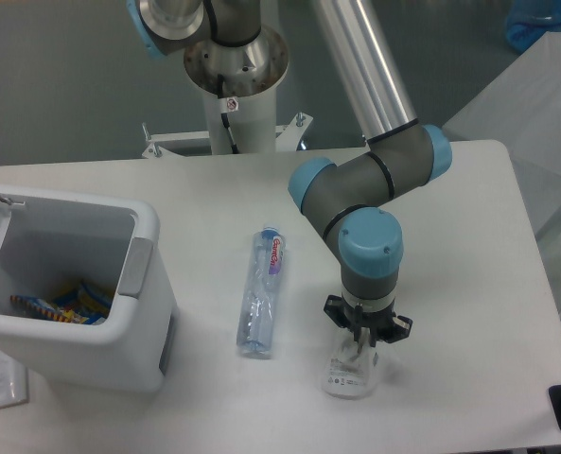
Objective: Place the trash in the trash can
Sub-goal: 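Close the gripper on the plastic bag and lift it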
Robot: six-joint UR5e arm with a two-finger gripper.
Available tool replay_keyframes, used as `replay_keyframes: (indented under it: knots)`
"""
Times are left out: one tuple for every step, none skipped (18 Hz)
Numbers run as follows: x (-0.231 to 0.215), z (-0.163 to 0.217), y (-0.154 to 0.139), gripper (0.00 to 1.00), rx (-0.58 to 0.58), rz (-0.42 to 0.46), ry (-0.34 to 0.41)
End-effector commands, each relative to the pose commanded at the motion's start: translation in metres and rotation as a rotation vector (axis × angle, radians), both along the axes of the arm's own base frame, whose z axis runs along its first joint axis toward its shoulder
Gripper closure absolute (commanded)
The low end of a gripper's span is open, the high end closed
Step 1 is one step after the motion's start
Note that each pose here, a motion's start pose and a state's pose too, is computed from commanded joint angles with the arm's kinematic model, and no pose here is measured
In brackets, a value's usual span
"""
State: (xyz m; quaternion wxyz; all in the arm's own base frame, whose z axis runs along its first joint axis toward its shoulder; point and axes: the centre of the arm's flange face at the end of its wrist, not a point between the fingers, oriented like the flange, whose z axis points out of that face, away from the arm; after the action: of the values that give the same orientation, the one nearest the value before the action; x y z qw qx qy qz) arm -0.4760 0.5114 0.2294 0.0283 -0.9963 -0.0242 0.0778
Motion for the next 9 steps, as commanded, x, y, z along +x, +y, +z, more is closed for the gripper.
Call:
replay_keyframes:
  knots:
    - [0.0,0.004,0.002,1.0,0.007,-0.002,0.004]
    - [-0.001,0.009,0.005,1.0,0.018,-0.003,0.009]
    - [-0.002,0.012,0.007,1.0,0.037,-0.003,0.005]
    - [-0.002,0.019,0.011,1.0,0.068,-0.002,0.0]
    - [-0.002,0.03,0.013,1.0,0.105,-0.001,-0.005]
    - [-0.001,0.046,0.016,1.0,0.148,0.002,-0.007]
    - [0.001,0.063,0.016,1.0,0.194,0.007,-0.01]
    - [0.004,0.08,0.016,1.0,0.24,0.007,-0.016]
    - [0.009,0.096,0.016,1.0,0.287,0.005,-0.028]
